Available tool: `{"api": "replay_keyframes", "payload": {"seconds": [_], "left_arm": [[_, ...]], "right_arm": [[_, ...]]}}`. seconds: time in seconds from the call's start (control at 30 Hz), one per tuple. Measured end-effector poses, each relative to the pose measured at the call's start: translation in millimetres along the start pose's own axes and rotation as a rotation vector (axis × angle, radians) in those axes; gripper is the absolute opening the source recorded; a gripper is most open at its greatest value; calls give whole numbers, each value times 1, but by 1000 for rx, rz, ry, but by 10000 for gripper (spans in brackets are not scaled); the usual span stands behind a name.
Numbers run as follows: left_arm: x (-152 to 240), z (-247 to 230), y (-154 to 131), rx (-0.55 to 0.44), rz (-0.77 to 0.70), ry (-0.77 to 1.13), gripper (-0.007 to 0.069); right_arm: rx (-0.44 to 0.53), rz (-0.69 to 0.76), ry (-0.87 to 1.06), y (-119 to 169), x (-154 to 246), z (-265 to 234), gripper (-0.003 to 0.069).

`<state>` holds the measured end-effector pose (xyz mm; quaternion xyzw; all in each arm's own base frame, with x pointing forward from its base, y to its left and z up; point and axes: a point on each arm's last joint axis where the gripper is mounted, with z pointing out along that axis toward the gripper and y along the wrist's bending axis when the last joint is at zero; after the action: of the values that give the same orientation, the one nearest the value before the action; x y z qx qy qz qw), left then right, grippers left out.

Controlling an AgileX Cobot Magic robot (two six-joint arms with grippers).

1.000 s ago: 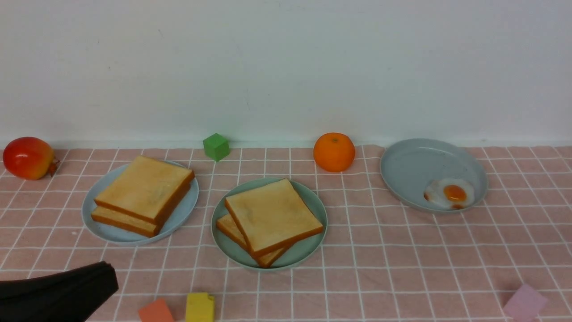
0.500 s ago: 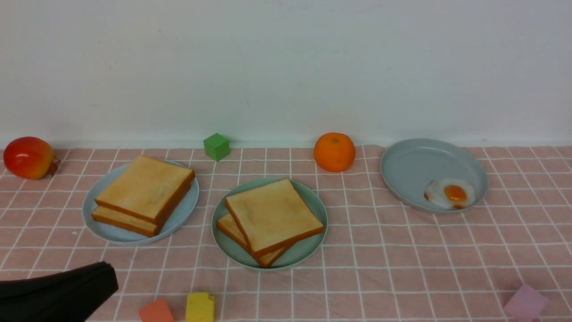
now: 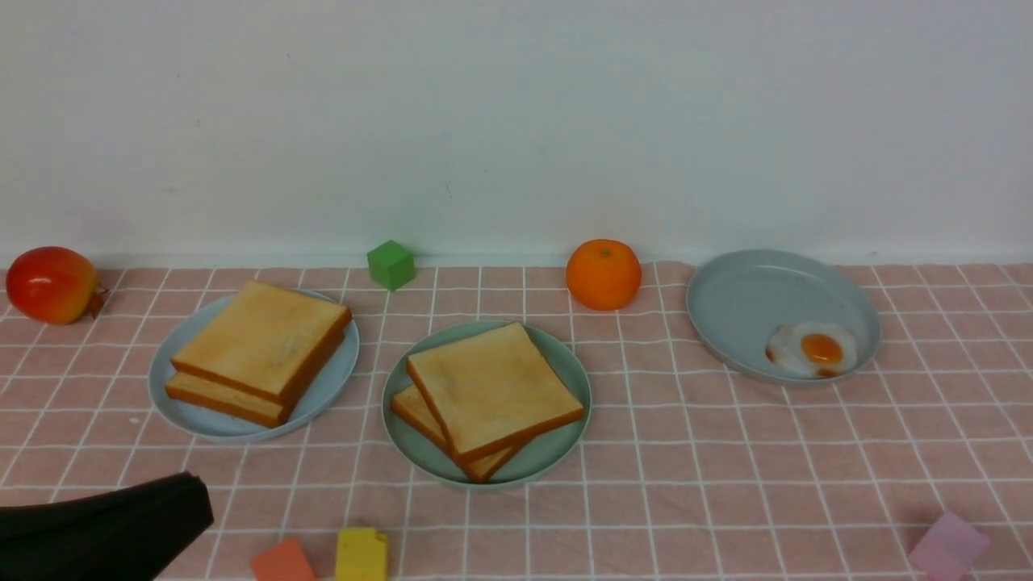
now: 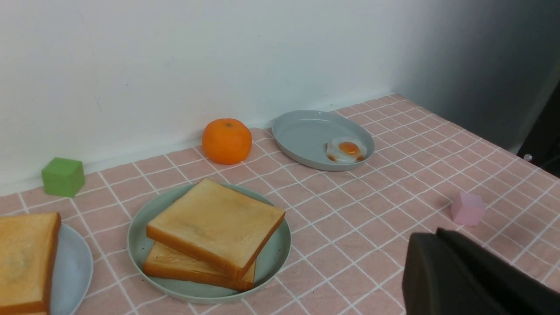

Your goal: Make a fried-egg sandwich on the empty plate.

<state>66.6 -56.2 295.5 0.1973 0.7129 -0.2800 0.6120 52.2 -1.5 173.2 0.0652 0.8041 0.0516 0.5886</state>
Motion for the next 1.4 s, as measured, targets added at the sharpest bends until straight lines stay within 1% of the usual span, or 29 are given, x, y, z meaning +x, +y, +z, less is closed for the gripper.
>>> {"api": "replay_keyframes", "payload": {"seconds": [0.83, 0.93, 1.0, 1.07, 1.1, 1.13, 1.23, 1.33, 1.4], "left_arm": [[0, 0, 0, 0, 1, 1, 11], [0, 0, 1, -4, 12, -20, 11], [1, 1, 3, -23, 31, -51, 11], [7, -2, 9, -74, 22, -100, 9], [11, -6, 14, -136, 7, -134, -2], [15, -10, 17, -166, -1, -151, -10], [32, -25, 28, -340, -23, -205, -13], [59, -35, 37, -517, -31, -191, -13], [76, -36, 44, -615, -53, -159, -13]], "right_arm": [[2, -3, -1, 0, 0, 0, 3], [2, -2, 0, 0, 0, 0, 4], [2, -2, 0, 0, 0, 0, 5], [2, -2, 0, 0, 0, 0, 6], [2, -2, 0, 0, 0, 0, 7], [2, -2, 0, 0, 0, 0, 6], [2, -2, 0, 0, 0, 0, 8], [2, -2, 0, 0, 0, 0, 11], [2, -1, 0, 0, 0, 0, 12]]}}
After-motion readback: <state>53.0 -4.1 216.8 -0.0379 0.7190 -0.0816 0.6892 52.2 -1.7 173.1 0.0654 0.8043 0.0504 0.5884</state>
